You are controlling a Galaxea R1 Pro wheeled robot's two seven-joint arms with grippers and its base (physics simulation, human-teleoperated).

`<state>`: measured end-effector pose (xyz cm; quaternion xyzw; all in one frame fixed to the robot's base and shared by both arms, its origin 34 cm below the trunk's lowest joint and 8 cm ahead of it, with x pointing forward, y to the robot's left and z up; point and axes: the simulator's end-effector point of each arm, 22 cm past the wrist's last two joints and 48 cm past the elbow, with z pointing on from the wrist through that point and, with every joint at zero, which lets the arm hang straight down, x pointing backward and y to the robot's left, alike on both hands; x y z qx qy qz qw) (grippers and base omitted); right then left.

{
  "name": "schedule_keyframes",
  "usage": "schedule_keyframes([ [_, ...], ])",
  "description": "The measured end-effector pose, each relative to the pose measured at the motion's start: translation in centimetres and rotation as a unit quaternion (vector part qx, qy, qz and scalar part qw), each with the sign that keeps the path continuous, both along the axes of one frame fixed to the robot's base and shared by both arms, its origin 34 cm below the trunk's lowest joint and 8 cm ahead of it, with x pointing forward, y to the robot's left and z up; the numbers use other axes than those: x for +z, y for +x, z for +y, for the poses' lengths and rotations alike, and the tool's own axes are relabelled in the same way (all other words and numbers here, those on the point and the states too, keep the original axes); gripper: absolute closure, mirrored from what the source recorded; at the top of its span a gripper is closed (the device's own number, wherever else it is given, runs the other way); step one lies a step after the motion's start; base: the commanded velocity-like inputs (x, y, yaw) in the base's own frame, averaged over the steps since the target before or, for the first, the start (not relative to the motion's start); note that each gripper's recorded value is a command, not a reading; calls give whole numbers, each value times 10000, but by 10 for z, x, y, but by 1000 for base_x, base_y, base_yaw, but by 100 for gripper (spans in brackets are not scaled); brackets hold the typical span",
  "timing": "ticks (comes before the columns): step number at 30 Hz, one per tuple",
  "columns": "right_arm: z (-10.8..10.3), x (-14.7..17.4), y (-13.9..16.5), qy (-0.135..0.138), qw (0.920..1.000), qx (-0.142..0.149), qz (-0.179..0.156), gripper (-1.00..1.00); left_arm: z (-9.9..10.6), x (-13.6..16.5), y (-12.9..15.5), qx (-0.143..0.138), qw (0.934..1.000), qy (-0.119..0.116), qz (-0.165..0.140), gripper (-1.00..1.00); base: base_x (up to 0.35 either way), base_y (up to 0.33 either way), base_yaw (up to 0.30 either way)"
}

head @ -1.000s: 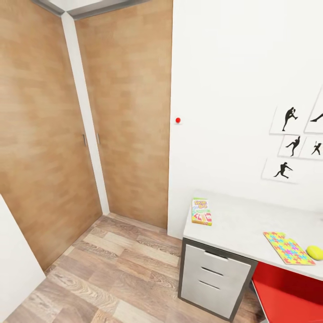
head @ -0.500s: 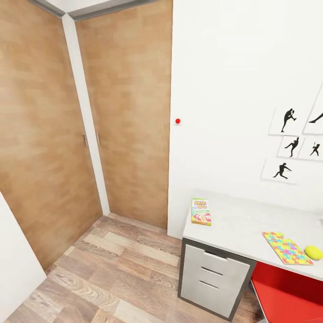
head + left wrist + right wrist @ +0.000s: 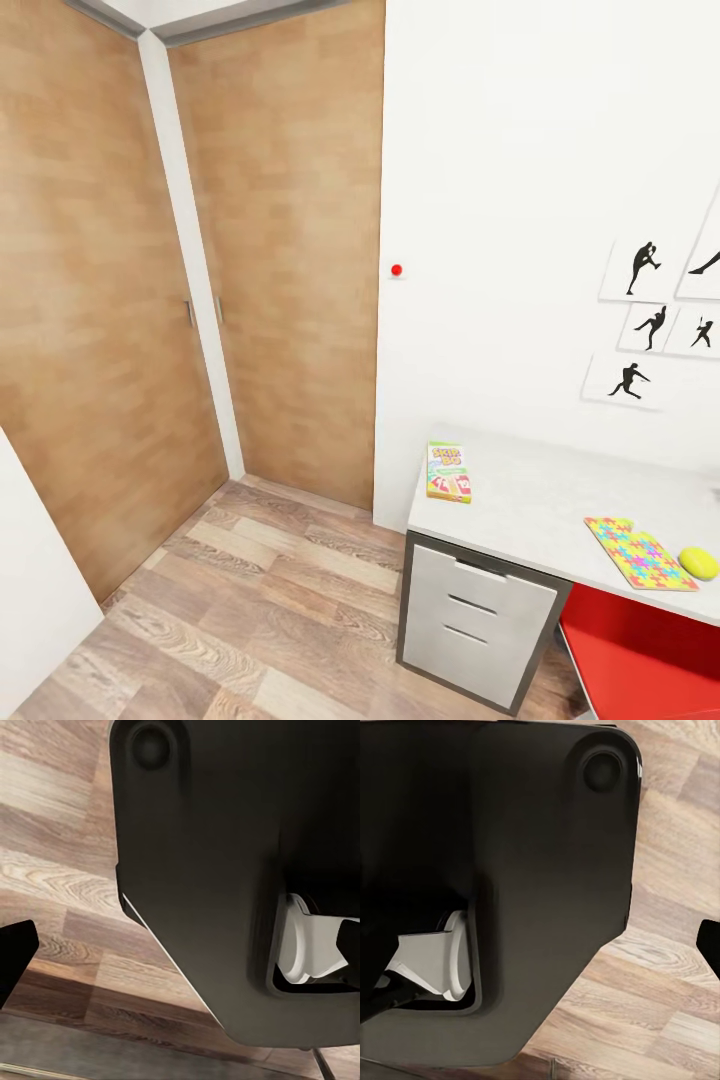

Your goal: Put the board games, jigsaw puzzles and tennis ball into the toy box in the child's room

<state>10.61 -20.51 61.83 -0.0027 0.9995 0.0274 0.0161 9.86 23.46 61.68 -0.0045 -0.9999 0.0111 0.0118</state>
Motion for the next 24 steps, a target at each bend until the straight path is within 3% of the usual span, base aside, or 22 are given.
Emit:
schedule_keyframes([
  [24,0,0,0,0,10000,-1,-3,-100,1,0,0,-1,10000,4,-2,-100,0,0,0],
])
